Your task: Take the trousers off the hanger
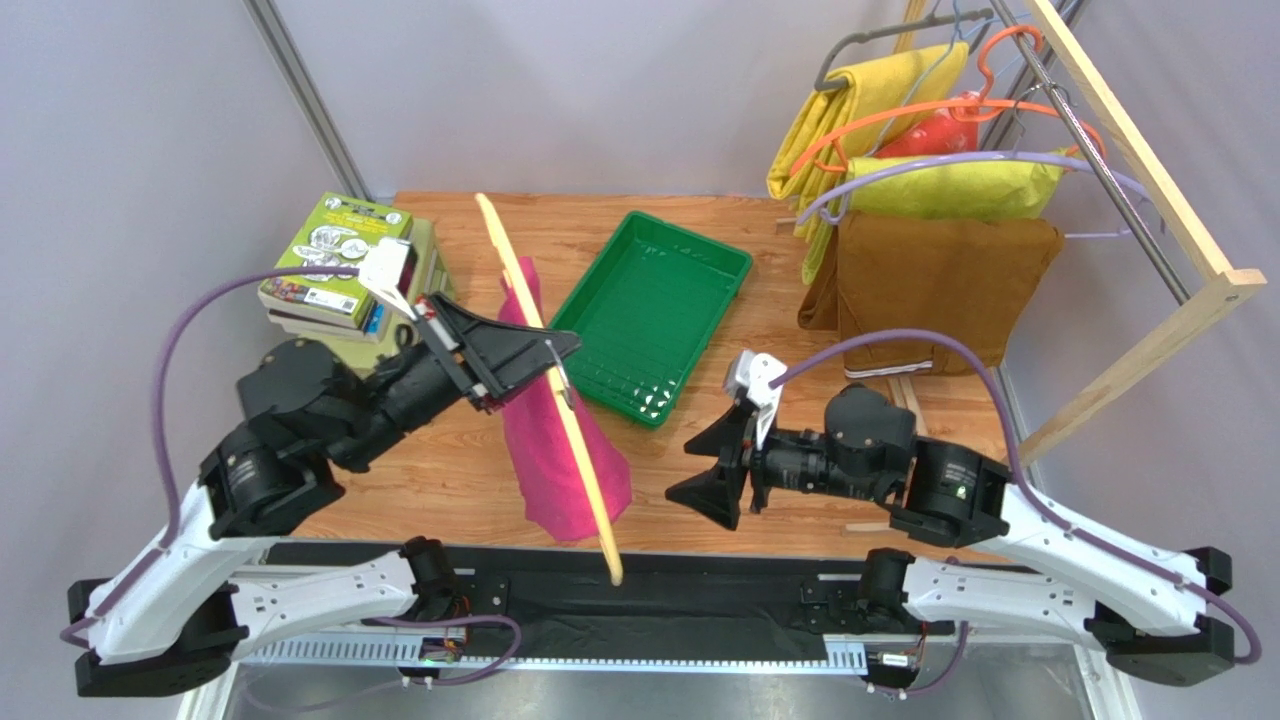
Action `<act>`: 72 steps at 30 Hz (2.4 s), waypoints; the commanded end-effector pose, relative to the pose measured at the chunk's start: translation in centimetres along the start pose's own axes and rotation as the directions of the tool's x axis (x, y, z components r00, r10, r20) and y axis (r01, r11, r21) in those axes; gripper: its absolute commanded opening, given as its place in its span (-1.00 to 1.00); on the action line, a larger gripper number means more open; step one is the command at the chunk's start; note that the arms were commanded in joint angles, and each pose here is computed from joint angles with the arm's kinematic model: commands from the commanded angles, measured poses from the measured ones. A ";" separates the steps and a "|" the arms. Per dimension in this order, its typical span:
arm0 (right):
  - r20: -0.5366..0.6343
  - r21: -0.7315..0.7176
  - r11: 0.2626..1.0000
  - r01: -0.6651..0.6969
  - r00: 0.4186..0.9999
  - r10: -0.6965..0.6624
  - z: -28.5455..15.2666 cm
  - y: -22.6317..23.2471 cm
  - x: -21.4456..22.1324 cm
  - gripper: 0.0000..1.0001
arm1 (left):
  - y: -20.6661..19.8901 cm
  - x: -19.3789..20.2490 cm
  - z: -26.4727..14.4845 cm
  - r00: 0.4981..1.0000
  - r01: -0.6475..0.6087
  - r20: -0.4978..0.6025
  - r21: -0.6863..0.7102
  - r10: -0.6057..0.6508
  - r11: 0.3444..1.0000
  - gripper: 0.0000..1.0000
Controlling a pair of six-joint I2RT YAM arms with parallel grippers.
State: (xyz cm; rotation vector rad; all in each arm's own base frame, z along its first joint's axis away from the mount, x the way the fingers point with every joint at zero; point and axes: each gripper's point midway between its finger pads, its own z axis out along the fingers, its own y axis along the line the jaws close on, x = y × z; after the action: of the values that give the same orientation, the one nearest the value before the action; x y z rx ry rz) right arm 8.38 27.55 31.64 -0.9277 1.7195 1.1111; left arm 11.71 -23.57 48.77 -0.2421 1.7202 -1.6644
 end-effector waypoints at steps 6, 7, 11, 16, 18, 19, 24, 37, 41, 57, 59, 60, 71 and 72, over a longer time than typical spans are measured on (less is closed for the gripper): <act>0.274 -0.132 0.906 0.401 0.894 -0.356 1.6 5.0 -4.2 0.45 | -7.5 -4.8 -4.1 0.984 0.064 0.146 0.228 -0.099 0.971 -1.00; 0.278 -0.131 0.902 0.412 0.888 -0.365 2.2 5.1 -4.2 0.46 | -8.0 -4.9 -4.3 0.984 0.070 0.143 0.248 -0.108 0.966 -1.00; 0.299 -0.145 0.868 0.474 0.858 -0.419 3.4 6.5 -3.7 0.49 | -9.2 -5.2 -5.1 0.982 0.088 0.134 0.286 -0.131 0.954 -1.00; 0.342 -0.051 0.856 0.514 0.815 -0.468 4.4 6.3 -4.8 0.50 | -10.7 -5.2 -5.5 0.982 0.117 0.106 0.324 -0.159 0.939 -1.00; 0.333 -0.033 0.860 0.509 0.817 -0.470 4.9 5.9 -4.5 0.50 | -11.3 -5.3 -5.7 0.982 0.118 0.099 0.335 -0.160 0.935 -1.00; 0.347 -0.030 0.861 0.507 0.813 -0.467 4.9 6.0 -4.8 0.49 | -11.4 -5.3 -5.9 0.982 0.121 0.094 0.338 -0.162 0.933 -1.00; 0.357 0.012 0.872 0.490 0.812 -0.461 5.2 5.6 -5.1 0.41 | -11.4 -5.4 -5.9 0.979 0.138 0.096 0.345 -0.181 0.928 -1.00; 0.361 0.031 0.876 0.481 0.812 -0.458 6.8 5.8 -5.3 0.32 | -11.6 -6.1 -6.1 0.973 0.133 0.129 0.355 -0.189 0.925 -1.00; 0.340 -0.017 0.874 0.486 0.825 -0.452 7.1 6.5 -4.3 0.36 | -11.6 -6.5 -6.4 0.972 0.120 0.148 0.350 -0.182 0.929 -1.00; 0.429 0.050 0.894 0.446 0.798 -0.422 7.3 6.2 -6.4 0.40 | -11.5 -6.5 -7.1 0.972 0.113 0.153 0.356 -0.177 0.928 -1.00; 0.449 0.040 0.894 0.447 0.791 -0.415 7.3 6.8 -7.1 0.36 | -11.2 -6.4 -6.9 0.973 0.117 0.149 0.350 -0.179 0.929 -1.00; 0.452 0.031 0.894 0.448 0.791 -0.412 7.4 7.0 -7.2 0.36 | -11.1 -6.4 -7.0 0.972 0.122 0.149 0.351 -0.184 0.928 -1.00; 0.472 -0.075 0.891 0.447 0.803 -0.364 6.3 8.5 -6.3 0.41 | -10.7 -6.4 -6.9 0.972 0.113 0.159 0.341 -0.176 0.933 -1.00; 0.485 -0.075 0.892 0.445 0.798 -0.357 5.9 8.6 -6.7 0.41 | -10.7 -6.4 -7.0 0.971 0.118 0.158 0.344 -0.181 0.931 -1.00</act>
State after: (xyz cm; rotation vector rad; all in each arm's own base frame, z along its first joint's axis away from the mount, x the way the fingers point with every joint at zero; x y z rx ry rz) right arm 5.63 38.05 34.23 -1.0988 1.0894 0.9876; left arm 10.17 -18.60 54.85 -0.3769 1.5285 -1.7965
